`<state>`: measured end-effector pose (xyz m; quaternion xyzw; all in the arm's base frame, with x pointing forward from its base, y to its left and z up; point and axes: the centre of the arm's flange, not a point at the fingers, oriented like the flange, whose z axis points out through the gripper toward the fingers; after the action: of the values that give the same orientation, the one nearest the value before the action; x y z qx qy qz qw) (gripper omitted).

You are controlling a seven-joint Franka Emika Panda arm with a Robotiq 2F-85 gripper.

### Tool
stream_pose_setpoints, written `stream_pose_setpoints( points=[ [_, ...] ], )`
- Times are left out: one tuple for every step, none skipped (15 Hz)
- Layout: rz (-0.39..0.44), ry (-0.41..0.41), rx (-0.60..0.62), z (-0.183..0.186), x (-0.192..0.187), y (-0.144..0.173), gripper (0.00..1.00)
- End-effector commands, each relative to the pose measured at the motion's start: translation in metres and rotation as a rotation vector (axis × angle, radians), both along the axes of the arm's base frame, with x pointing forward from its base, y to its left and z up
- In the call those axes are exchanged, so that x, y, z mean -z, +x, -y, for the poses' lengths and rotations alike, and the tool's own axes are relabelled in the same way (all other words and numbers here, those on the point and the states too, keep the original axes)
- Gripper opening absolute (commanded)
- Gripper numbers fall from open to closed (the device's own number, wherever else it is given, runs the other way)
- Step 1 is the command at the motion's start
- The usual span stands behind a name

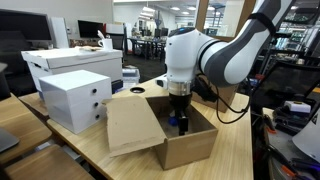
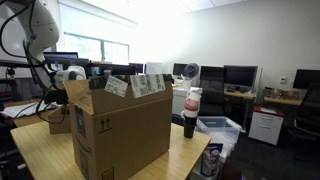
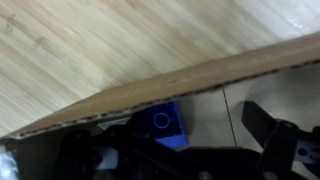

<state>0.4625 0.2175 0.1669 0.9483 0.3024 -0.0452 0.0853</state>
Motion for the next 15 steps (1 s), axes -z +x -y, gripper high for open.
stream_pose_setpoints(
  points=[
    [-0.093,-0.001,0.011,0.003,0.007,-0.015,1.00],
    [-0.107,-0.003,0.017,0.004,0.007,-0.016,1.00],
    [-0.120,-0.006,0.023,0.005,0.007,-0.017,1.00],
    [-0.146,-0.008,0.032,0.005,0.006,-0.018,1.00],
    [-0.157,-0.007,0.038,0.004,0.004,-0.019,1.00],
    [-0.168,-0.008,0.042,0.004,0.002,-0.020,1.00],
    [-0.178,-0.011,0.050,0.005,0.001,-0.020,0.75],
    [-0.181,-0.013,0.054,0.006,0.000,-0.021,0.74],
    [-0.187,-0.014,0.059,0.007,0.000,-0.021,0.70],
    [-0.186,-0.016,0.064,0.008,-0.001,-0.021,0.64],
    [-0.191,-0.017,0.068,0.008,-0.002,-0.021,0.60],
    [-0.193,-0.018,0.074,0.009,-0.003,-0.021,0.53],
    [-0.196,-0.018,0.079,0.010,-0.005,-0.021,0.48],
    [-0.197,-0.017,0.084,0.011,-0.006,-0.021,0.42],
    [-0.200,-0.017,0.090,0.011,-0.008,-0.021,0.36]
  ],
)
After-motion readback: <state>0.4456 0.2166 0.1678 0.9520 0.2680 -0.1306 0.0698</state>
